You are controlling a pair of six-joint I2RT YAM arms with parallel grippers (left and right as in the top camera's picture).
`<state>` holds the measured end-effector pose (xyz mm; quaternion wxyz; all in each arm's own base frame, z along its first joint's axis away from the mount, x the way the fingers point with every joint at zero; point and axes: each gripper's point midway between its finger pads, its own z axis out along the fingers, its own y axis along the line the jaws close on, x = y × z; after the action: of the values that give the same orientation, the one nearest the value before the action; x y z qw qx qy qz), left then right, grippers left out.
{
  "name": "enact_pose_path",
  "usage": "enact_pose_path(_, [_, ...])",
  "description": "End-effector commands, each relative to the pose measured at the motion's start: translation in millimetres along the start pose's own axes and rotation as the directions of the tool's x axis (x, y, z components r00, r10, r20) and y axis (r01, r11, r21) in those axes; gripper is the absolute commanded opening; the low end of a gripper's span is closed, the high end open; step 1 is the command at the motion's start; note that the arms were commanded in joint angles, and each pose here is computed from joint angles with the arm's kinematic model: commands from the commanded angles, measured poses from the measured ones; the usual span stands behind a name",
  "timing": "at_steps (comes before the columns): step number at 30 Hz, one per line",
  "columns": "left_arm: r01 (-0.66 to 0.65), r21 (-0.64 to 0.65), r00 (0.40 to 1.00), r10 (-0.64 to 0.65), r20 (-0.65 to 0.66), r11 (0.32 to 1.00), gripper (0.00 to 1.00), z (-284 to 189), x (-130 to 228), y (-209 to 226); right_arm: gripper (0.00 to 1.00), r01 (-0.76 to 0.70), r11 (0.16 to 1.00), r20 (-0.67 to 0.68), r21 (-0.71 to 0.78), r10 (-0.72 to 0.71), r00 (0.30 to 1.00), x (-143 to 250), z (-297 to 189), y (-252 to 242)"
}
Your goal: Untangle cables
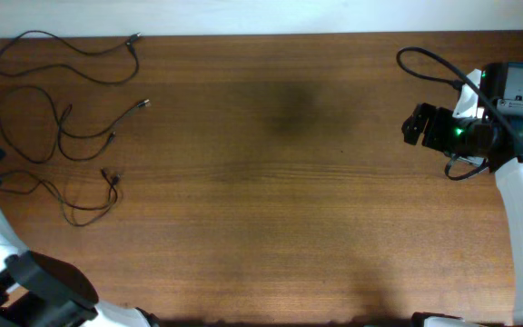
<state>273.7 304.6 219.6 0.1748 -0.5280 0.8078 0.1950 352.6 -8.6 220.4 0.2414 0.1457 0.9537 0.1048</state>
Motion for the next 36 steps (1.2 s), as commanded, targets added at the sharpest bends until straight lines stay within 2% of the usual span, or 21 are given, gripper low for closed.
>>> enact_pose_path(1, [0.067,-0.03,0.998,-0.067,-0.012,0.997,0.0,22,-10,15,0.99,-0.012,1.0,-0.007,-0.001,0.012,1.0,-1,2,-1])
enact_pose_path(5, [0.088,-0.066,0.994,-0.092,-0.052,0.994,0.05,50,-9,25,0.98,-0.012,1.0,-0.007,-0.002,0.012,1.0,-1,2,-1])
enact_pose_path(9, [0.105,-0.082,0.992,-0.11,-0.064,0.991,0.15,72,-12,29,0.98,-0.012,1.0,-0.007,-0.002,0.012,1.0,-1,2,-1])
enact_pose_path(13, [0.12,-0.08,0.991,-0.124,-0.046,0.99,0.16,90,-20,26,0.99,-0.012,1.0,-0.007,-0.002,0.012,1.0,-1,2,-1])
enact_pose_path(16, [0.134,-0.084,0.991,-0.135,-0.003,0.987,0.23,99,-31,26,0.99,-0.012,1.0,-0.007,-0.001,0.012,1.0,-1,2,-1])
enact_pose_path(17, [0.131,-0.088,0.991,-0.13,0.01,0.987,0.34,100,-34,27,0.99,-0.012,1.0,-0.007,-0.001,0.012,1.0,-1,2,-1])
enact_pose_path(19, [0.133,-0.092,0.991,-0.13,0.035,0.987,0.67,102,-41,27,0.98,-0.012,1.0,-0.007,-0.001,0.012,1.0,-1,2,-1])
enact_pose_path(20, [0.136,-0.1,0.99,-0.131,0.046,0.986,0.79,102,-43,28,0.99,-0.012,1.0,-0.007,-0.001,0.012,1.0,-1,2,-1])
enact_pose_path(21, [0.14,-0.11,0.989,-0.134,0.06,0.984,0.92,102,-46,30,0.99,-0.012,1.0,-0.007,-0.001,0.012,1.0,-1,2,-1])
enact_pose_path(22, [0.144,-0.121,0.988,-0.135,0.074,0.982,0.99,102,-48,32,0.99,-0.012,1.0,-0.007,-0.001,0.012,1.0,-1,2,-1])
enact_pose_path(26, [0.152,-0.171,0.985,-0.135,0.109,0.973,0.99,101,-54,41,0.98,-0.012,1.0,-0.007,-0.001,0.012,1.0,-1,2,-1])
enact_pose_path(31, [0.043,-0.188,0.996,-0.028,0.083,0.981,1.0,101,-52,42,0.99,-0.012,1.0,-0.007,-0.001,0.012,1.0,-1,2,-1])
enact_pose_path(36, [0.026,-0.192,0.998,-0.014,0.066,0.981,0.99,101,-48,43,0.99,-0.012,1.0,-0.006,-0.002,0.012,1.0,-1,2,-1])
